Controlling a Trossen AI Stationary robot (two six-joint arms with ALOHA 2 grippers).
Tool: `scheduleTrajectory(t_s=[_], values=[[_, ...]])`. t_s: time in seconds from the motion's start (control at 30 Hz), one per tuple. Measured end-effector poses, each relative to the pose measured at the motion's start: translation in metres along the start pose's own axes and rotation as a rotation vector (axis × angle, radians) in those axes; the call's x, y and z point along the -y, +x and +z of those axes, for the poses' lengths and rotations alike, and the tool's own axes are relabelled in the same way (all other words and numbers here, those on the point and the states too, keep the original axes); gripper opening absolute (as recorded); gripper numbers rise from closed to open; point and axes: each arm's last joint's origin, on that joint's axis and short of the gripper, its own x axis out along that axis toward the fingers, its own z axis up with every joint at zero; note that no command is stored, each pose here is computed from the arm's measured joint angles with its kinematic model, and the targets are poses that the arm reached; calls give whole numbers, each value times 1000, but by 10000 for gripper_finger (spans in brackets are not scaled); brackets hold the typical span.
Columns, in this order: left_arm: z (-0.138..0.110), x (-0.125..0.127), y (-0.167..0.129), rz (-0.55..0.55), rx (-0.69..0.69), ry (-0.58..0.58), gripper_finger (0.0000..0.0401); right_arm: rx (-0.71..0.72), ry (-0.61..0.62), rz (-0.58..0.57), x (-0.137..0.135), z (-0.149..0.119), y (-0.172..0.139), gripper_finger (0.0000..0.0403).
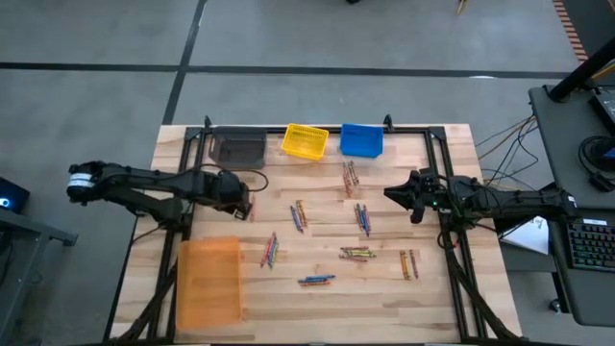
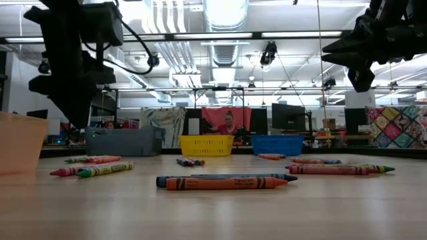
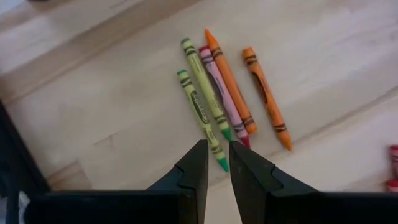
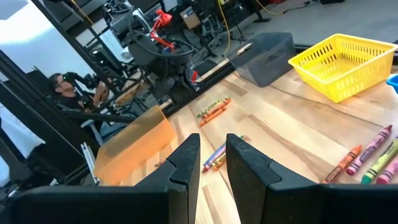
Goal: Sort crayons
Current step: Put the green crayon into the yellow bin
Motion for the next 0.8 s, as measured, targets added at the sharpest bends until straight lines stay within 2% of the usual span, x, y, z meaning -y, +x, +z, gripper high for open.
scheduleTrajectory(t_s=[0.27, 0.53, 0.8], values=[[10, -11, 21, -37, -1, -22, 48, 2, 3, 1, 0, 0, 0, 68], [12, -14, 24, -28, -2, -50, 48, 3, 3, 1, 0, 0, 0, 68], [10, -15, 33, -10, 23, -58, 83, 3, 3, 1, 0, 0, 0, 68]])
